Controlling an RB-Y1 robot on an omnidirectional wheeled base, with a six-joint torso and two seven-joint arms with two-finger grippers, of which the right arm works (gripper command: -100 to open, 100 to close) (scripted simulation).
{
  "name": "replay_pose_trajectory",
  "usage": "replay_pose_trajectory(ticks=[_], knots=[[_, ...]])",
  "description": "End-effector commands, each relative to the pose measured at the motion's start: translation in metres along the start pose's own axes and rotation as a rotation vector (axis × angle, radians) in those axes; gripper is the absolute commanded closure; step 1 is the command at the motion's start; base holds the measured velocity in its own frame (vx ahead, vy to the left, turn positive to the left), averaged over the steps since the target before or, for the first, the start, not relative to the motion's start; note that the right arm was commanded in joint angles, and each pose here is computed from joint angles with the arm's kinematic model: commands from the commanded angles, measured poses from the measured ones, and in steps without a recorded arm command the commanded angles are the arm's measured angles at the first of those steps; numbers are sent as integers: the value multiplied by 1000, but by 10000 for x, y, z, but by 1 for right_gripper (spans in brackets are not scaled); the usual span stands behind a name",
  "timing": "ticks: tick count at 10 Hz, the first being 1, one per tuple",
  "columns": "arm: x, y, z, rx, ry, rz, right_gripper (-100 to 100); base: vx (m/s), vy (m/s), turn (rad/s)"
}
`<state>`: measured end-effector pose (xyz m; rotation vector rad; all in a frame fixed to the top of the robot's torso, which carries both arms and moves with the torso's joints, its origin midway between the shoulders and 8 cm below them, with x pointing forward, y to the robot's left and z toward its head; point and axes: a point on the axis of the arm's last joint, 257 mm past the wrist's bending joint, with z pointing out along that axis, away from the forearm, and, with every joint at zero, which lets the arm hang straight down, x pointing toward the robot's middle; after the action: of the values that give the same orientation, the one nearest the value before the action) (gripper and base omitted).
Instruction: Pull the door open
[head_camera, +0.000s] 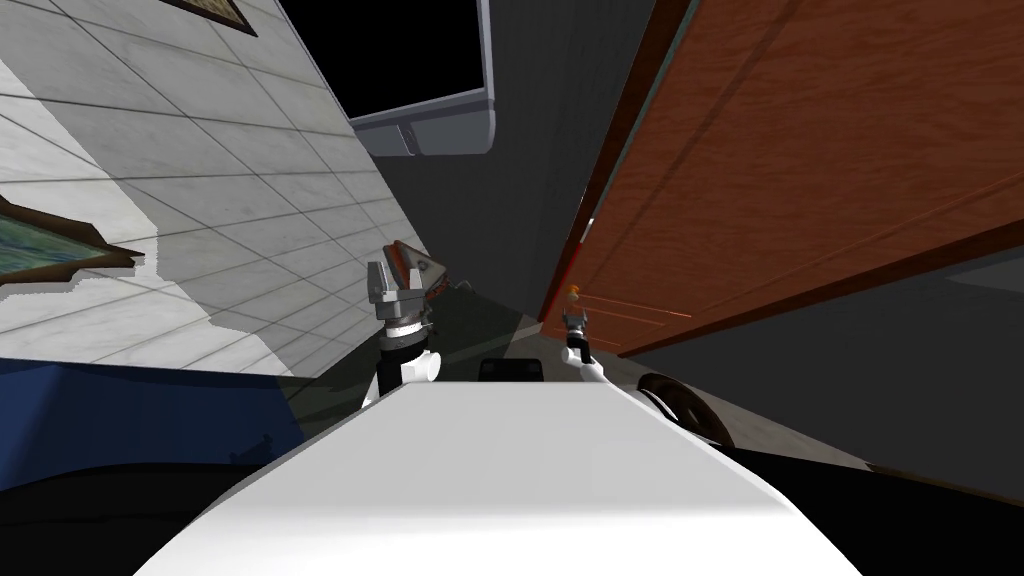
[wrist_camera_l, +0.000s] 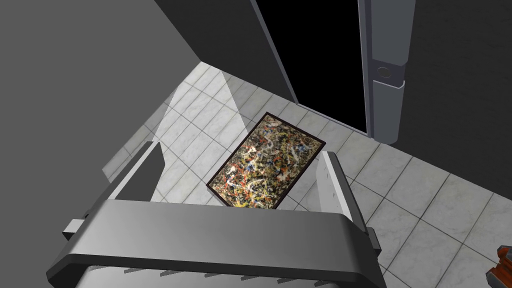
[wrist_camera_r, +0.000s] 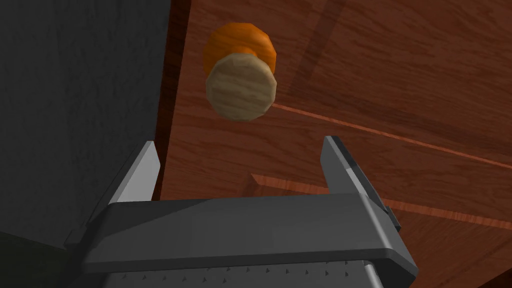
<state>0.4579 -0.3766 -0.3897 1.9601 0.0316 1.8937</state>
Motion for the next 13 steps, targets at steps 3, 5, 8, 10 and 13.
replay_pose_trajectory(ticks=[3,5,8,10,13], knots=[[10,-62,-1,-4,-5,131,-100,-63,-20,28],[14,-83,-2,-5,-6,185,-100,-42,-11,15],[22,-128,-5,-7,-10,279,-100,-54,-19,29],[21,-131,-6,-7,-10,282,-100,-34,-5,6],[-76,124,-38,-33,-15,287,-100,166,11,94]])
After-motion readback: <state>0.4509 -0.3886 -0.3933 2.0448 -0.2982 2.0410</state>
